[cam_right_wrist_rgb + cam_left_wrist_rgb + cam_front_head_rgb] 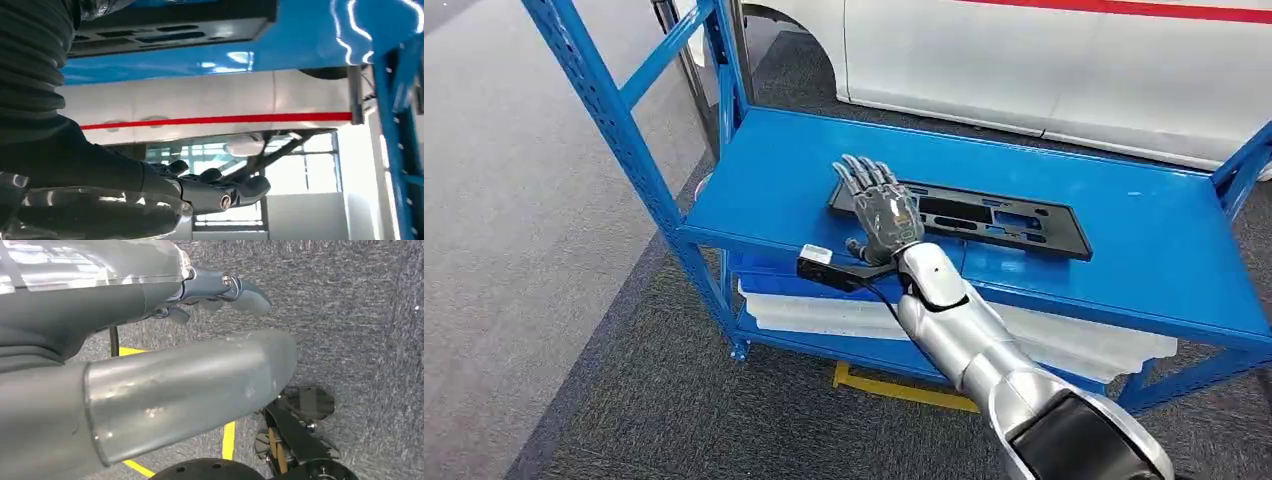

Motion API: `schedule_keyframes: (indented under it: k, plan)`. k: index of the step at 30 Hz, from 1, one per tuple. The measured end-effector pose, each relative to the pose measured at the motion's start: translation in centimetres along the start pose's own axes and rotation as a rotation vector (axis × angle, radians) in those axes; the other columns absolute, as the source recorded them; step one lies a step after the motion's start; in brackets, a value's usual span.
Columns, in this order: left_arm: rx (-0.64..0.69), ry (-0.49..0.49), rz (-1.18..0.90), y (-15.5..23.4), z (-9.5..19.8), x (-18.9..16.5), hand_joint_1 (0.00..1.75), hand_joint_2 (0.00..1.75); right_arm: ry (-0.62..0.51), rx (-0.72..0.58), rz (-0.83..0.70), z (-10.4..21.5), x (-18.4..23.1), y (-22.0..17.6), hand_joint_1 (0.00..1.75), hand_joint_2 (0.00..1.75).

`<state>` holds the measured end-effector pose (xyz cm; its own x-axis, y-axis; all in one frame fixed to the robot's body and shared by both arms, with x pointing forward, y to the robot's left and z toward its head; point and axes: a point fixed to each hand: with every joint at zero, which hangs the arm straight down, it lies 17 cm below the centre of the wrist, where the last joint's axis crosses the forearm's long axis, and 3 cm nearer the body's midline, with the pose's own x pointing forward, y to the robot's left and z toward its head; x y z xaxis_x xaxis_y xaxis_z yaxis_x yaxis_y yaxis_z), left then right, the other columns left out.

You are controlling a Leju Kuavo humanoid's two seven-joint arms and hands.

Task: Take the parts from the cabinet and place them on the table.

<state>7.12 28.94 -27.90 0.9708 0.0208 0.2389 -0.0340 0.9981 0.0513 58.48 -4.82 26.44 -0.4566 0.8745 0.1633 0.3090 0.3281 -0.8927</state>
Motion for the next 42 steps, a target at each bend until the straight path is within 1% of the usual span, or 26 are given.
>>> schedule_keyframes:
  k: [4, 6, 14, 15, 17, 26, 42]
  plan:
    - [0.0, 0.0, 0.001, 0.0, 0.0, 0.0, 0.0, 0.0, 0.053, 0.031, 0.02, 0.8, -2.6, 1.0, 0.0, 1.75]
    - [0.0, 0.006, 0.002, 0.0, 0.0, -0.1, 0.0, 0.0, 0.062, 0.045, 0.036, 1.1, -3.3, 1.4, 0.0, 1.75]
    - [0.0, 0.017, 0.003, 0.0, 0.0, -0.2, 0.0, 0.0, 0.083, 0.077, 0.069, 1.8, -4.4, 2.4, 0.0, 1.75]
    - [0.0, 0.017, 0.003, 0.0, 0.0, -0.3, 0.0, 0.0, 0.082, 0.078, 0.073, 1.8, -4.5, 2.5, 0.0, 0.0]
    - [-0.004, 0.021, 0.003, 0.0, 0.0, -0.3, 0.0, 0.0, 0.074, 0.083, 0.098, 1.9, -4.4, 2.6, 0.0, 0.0]
    - [-0.01, 0.014, 0.002, 0.1, 0.0, -0.1, 0.0, 0.0, 0.055, 0.116, 0.104, 2.2, -4.3, 3.3, 0.0, 0.0]
    - [-0.005, 0.001, 0.0, 0.6, 0.0, 0.3, 0.0, 0.0, 0.031, 0.109, 0.096, 1.8, -3.3, 3.1, 0.0, 0.0]
